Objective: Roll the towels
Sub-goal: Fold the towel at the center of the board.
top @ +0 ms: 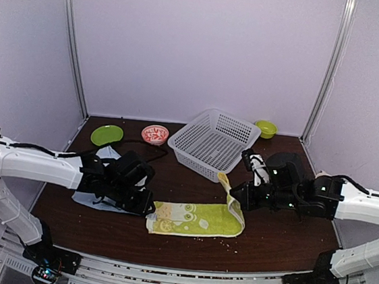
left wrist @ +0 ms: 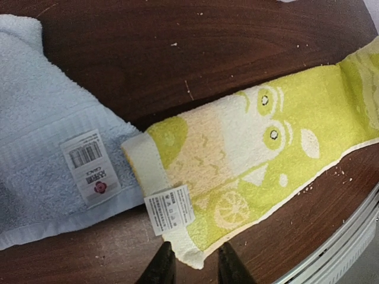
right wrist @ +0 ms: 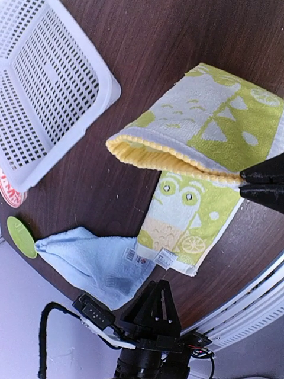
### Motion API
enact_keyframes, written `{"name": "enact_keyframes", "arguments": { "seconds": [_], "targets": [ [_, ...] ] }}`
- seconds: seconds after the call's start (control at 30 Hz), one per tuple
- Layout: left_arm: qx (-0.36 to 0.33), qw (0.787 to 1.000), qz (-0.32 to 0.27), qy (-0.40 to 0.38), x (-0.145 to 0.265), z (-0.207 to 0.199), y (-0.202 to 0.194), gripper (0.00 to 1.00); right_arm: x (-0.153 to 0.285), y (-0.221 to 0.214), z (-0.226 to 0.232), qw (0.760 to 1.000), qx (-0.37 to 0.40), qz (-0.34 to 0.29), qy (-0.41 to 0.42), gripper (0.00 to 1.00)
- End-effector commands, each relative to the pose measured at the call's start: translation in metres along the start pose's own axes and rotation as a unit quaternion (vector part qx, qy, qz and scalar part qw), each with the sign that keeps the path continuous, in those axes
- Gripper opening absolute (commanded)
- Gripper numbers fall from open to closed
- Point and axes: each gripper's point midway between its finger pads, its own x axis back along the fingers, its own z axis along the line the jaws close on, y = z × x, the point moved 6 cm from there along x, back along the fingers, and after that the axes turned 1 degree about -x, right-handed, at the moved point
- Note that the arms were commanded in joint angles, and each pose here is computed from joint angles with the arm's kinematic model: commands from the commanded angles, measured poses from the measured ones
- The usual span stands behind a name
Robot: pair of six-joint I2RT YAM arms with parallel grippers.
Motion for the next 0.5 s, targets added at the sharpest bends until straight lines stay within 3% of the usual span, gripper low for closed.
{"name": "enact_keyframes", "arguments": {
  "seconds": [0.0,0.47],
  "targets": [
    [0.014,0.999,-0.033,0.015,0.020,0.011,-0.001,0.25,-0.013,0.018,0.035,0.998,0.001,-0.026,0.050,0.00],
    [0.056,0.995,-0.074,0.029,0.039,0.040,-0.020,0.25,-0.098,0.000,0.103,0.995,0.029,0.030,0.085,0.00]
  ]
}}
